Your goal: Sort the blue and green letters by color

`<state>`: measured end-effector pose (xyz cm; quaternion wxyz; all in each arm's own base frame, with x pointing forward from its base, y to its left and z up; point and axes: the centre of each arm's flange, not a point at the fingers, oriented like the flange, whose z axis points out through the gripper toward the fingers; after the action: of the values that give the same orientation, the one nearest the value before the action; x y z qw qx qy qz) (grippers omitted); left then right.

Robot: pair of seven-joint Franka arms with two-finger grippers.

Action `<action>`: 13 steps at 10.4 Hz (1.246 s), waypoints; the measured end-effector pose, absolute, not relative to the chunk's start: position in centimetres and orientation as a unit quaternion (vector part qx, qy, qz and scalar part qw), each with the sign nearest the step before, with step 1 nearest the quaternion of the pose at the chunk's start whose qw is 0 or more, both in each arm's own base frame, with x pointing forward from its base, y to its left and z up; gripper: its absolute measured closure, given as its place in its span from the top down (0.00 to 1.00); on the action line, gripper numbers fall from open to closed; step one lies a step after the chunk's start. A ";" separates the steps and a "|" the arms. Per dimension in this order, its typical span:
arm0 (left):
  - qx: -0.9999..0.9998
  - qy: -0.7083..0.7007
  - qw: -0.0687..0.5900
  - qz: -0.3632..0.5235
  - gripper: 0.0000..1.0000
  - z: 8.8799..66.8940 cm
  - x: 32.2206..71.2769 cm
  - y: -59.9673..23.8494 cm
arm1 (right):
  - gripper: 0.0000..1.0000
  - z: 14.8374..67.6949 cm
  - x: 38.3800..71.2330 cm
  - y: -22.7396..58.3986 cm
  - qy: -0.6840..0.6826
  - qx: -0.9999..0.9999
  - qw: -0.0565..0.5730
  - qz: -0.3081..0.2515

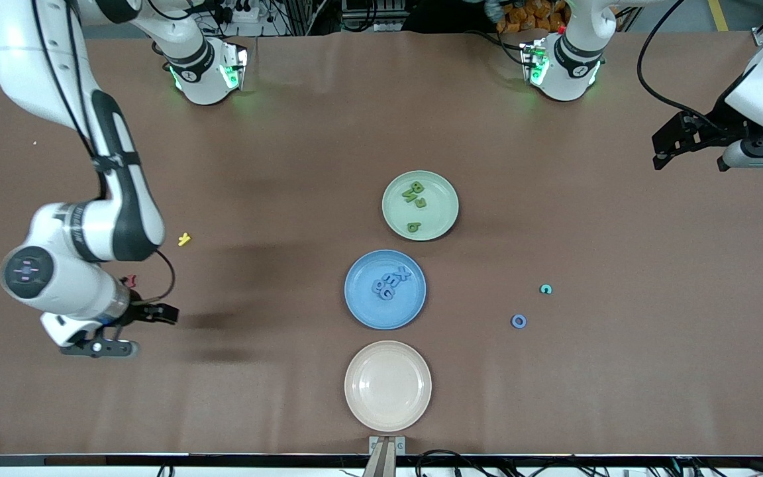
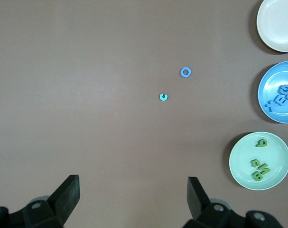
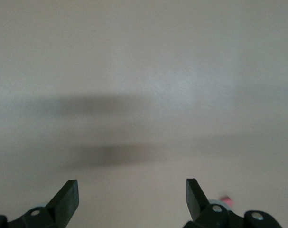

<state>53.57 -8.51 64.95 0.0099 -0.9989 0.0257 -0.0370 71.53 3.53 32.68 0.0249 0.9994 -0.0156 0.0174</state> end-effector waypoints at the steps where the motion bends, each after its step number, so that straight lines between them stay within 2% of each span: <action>1: -0.999 0.027 0.009 -0.037 1.00 65.0 53.6 -8.7 | 1.00 35.5 70.9 2.5 -0.015 1.000 0.024 0.001; 7: -0.999 0.035 0.001 -0.035 1.00 64.9 53.5 -9.7 | 1.00 51.8 64.8 0.3 -0.026 0.999 0.013 -0.023; 13: -0.998 0.043 0.001 -0.036 1.00 64.9 53.3 -10.6 | 1.00 61.1 59.2 1.0 -0.018 1.000 0.004 -0.013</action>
<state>53.35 -10.63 64.91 0.0011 -0.9984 0.0435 -0.0356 59.19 1.01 61.13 0.0042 0.9997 -0.0184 -0.0134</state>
